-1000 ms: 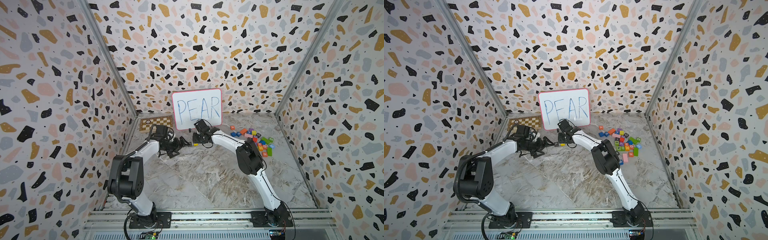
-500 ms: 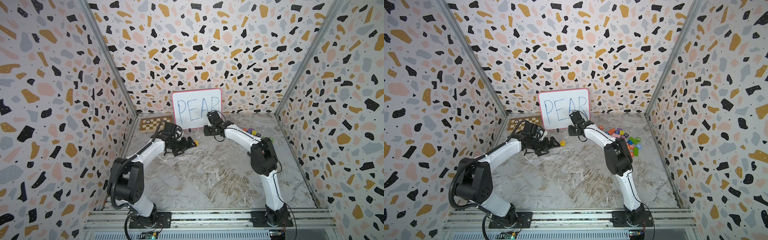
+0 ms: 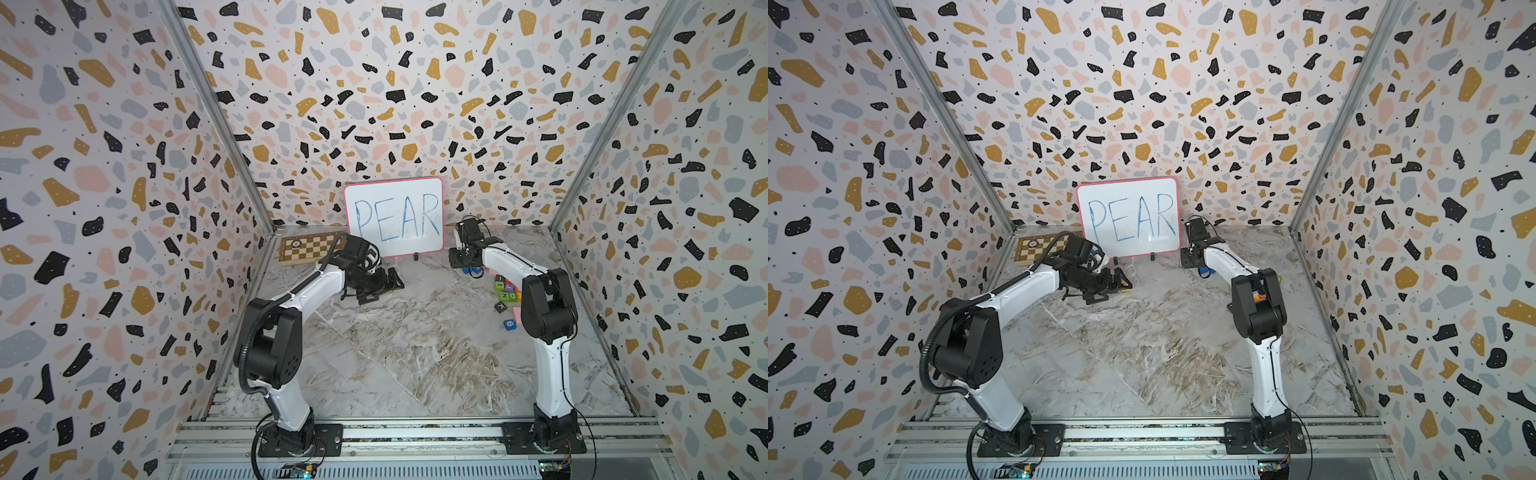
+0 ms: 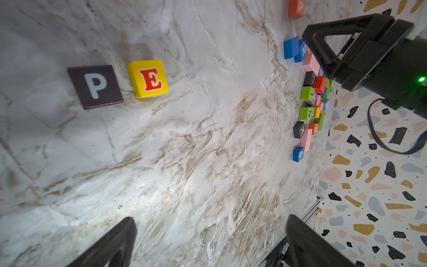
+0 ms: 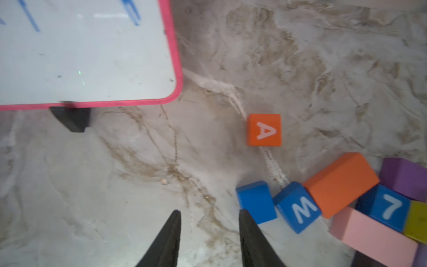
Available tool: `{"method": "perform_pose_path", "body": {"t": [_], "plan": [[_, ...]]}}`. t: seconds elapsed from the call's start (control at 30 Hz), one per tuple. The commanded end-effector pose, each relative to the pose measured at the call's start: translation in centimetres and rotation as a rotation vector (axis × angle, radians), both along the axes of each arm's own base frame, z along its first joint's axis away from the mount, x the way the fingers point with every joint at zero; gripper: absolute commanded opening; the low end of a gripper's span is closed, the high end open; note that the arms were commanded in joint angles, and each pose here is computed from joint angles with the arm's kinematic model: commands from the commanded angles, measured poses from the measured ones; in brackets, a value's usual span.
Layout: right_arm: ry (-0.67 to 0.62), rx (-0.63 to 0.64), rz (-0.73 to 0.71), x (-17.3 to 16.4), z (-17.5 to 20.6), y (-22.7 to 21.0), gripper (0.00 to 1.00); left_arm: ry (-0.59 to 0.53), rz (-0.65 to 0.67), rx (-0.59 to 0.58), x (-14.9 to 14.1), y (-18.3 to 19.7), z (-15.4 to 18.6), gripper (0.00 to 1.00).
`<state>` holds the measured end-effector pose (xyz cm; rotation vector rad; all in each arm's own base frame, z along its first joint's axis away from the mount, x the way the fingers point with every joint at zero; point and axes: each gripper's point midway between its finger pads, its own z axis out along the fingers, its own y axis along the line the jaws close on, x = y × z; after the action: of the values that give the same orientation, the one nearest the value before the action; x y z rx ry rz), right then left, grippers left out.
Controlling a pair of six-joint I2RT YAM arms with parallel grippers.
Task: Spell the uppercase word “pear” with letter blocks
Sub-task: Pick up the letter block from the center of the board.
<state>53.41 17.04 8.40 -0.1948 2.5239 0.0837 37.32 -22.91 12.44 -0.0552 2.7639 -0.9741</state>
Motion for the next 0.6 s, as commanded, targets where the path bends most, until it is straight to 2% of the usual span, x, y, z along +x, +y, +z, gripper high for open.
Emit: {"method": "perform_pose_path", "body": {"t": [0.0, 0.3, 0.57], "plan": [[-0.018, -0.030, -0.005, 1.1, 1.1, -1.6, 0.43, -0.019, -0.032, 0.009, 1.0, -1.2, 0.6, 1.00], [-0.003, -0.032, -0.044, 3.1, -0.1, -4.2, 0.44, -0.002, -0.050, 0.009, 3.2, -2.8, 0.1, 1.00], [0.011, -0.023, -0.038, 4.4, -0.9, -4.2, 0.45, 0.010, -0.055, 0.001, 4.3, -3.5, -0.1, 1.00]]}}
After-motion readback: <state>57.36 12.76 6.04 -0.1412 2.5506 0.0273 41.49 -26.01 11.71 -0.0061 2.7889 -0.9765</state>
